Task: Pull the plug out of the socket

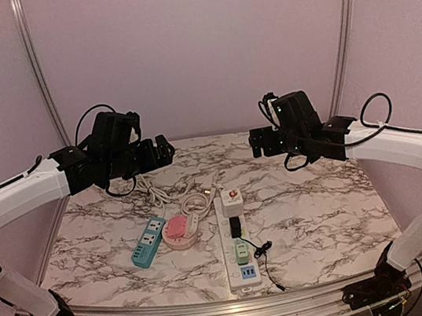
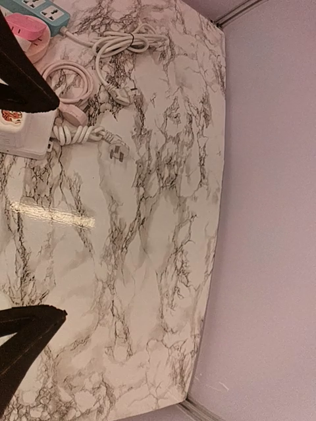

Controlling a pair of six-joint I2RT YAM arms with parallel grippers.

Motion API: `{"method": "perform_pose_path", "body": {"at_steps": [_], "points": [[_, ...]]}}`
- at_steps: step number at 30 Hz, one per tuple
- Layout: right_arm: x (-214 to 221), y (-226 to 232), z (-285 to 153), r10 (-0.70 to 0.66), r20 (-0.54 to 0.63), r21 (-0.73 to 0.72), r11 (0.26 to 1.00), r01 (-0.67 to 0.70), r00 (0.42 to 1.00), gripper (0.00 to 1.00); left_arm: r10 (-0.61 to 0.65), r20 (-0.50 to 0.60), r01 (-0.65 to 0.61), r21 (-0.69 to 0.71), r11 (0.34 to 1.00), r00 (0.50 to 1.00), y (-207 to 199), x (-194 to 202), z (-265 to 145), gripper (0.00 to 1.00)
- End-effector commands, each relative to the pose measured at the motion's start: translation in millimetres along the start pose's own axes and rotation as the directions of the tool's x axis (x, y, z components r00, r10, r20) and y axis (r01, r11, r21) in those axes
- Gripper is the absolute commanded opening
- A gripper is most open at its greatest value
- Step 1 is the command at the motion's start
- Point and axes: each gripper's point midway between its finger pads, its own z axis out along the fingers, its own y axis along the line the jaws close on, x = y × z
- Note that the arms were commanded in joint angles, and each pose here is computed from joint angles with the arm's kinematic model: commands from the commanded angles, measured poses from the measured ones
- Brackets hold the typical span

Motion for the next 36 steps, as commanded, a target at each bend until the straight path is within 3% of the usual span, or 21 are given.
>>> {"method": "perform_pose_path", "body": {"at_steps": [1,14,23,36], "points": [[-13.4,6.2,-5.9,0.015,0.023,-0.022,1.0,-0.014,1.0,0.99,0.006,0.022,-0.007,0.017,1.0,1.0,-3.3,-8.7,-6.8,0.99],[-19.4,9.1,-10.9,-0.038,0.018,-0.036,0.999,0.038,0.999,0.99,0.001,0.022,-0.002,0.017,1.0,1.0,-1.2,-5.9,-7.4,0.99],[11.0,41.7,10.8,-0.059,-0.142,-0.149,0.988,0.038,0.988,0.99,-0.01,0.006,0.01,-0.005,1.0,1.0,6.5,4.0,-3.8,0.99],[80.6,107.2,35.2,-0.106,-0.356,-0.162,0.986,0.051,0.929,0.95,-0.023,-0.032,0.023,-0.013,1.0,0.999,20.1,23.3,1.6,0.99]]}}
